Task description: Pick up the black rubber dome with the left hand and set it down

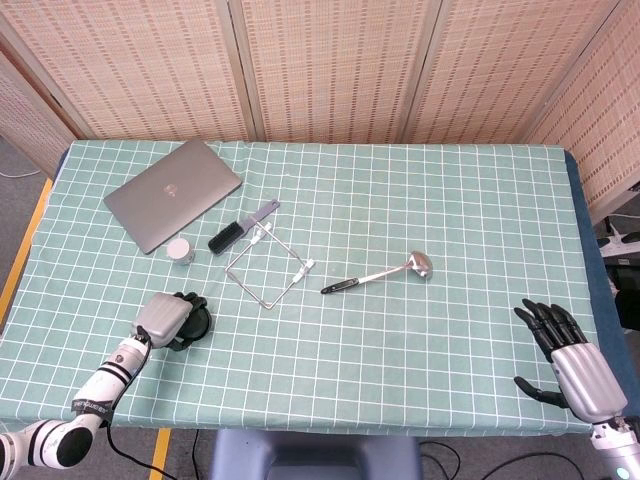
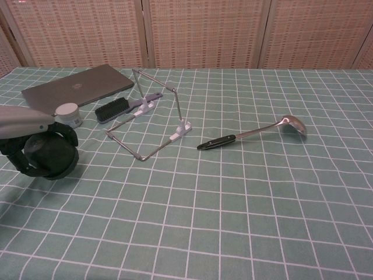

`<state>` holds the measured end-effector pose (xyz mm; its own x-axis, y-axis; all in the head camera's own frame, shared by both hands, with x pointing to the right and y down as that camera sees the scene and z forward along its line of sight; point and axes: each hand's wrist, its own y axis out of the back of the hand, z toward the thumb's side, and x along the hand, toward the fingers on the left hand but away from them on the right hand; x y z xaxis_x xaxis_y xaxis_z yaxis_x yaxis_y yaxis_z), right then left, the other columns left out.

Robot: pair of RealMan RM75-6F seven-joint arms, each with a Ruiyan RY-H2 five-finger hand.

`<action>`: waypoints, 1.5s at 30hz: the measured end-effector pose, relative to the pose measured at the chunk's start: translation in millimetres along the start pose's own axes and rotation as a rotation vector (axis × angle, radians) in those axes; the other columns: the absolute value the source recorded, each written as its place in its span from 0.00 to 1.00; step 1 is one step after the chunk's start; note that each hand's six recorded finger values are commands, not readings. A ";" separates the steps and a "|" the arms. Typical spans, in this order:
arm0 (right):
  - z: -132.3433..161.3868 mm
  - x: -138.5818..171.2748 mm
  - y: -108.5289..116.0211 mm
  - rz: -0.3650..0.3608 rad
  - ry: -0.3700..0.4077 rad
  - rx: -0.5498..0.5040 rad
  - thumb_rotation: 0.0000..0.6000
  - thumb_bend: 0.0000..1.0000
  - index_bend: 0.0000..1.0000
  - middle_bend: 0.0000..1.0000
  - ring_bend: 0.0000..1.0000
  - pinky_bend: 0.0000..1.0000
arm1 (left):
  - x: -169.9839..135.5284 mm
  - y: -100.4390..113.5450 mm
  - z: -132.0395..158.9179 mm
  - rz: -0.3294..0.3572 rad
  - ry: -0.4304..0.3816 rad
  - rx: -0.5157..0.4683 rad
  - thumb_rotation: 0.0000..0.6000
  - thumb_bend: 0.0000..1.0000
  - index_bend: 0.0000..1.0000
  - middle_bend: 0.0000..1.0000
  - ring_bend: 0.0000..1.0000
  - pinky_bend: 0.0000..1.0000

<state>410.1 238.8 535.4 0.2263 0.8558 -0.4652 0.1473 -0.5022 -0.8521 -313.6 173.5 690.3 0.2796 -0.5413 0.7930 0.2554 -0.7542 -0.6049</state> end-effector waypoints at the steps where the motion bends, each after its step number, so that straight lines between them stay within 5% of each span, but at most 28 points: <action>1: -0.2 0.0 0.3 -0.001 -0.001 0.000 1.00 0.11 0.00 0.00 0.00 0.00 | 1.4 -0.4 -1.5 0.001 -0.001 0.006 1.00 0.39 0.67 0.77 0.55 0.58; 7: -0.4 0.0 0.1 0.001 -0.001 0.000 1.00 0.11 0.00 0.00 0.00 0.00 | 10.2 -5.7 -1.9 0.006 -0.016 0.030 1.00 0.39 0.53 0.66 0.49 0.47; 12: -1.0 0.2 1.2 -0.003 -0.001 0.000 1.00 0.11 0.00 0.00 0.00 0.00 | 12.9 -9.5 3.1 -0.029 -0.041 0.065 1.00 0.40 0.19 0.37 0.31 0.37; 16: -0.6 0.7 1.8 -0.003 0.001 -0.002 1.00 0.11 0.00 0.00 0.00 0.00 | 15.2 -10.9 6.3 -0.027 -0.045 0.072 1.00 0.40 0.09 0.26 0.22 0.31; 21: -1.8 1.1 3.2 -0.005 0.000 -0.002 1.00 0.13 0.00 0.00 0.00 0.00 | 17.4 -15.5 7.2 -0.048 -0.046 0.063 1.00 0.38 0.00 0.01 0.01 0.15; 40: -0.8 2.2 3.3 -0.002 0.007 -0.010 1.00 0.16 0.00 0.00 0.00 0.00 | 19.2 -18.0 4.5 -0.074 -0.045 0.073 1.00 0.35 0.00 0.00 0.00 0.11; 45: -1.1 1.8 3.2 -0.001 0.005 -0.009 1.00 0.29 0.00 0.00 0.00 0.00 | 19.0 -18.7 4.9 -0.098 -0.046 0.065 1.00 0.33 0.00 0.00 0.00 0.10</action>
<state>412.1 238.6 532.1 0.2306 0.8556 -0.4635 0.1562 -0.5027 -0.8502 -308.5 179.2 716.4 0.2924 -0.4478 0.8450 0.3422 -0.7761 -0.5297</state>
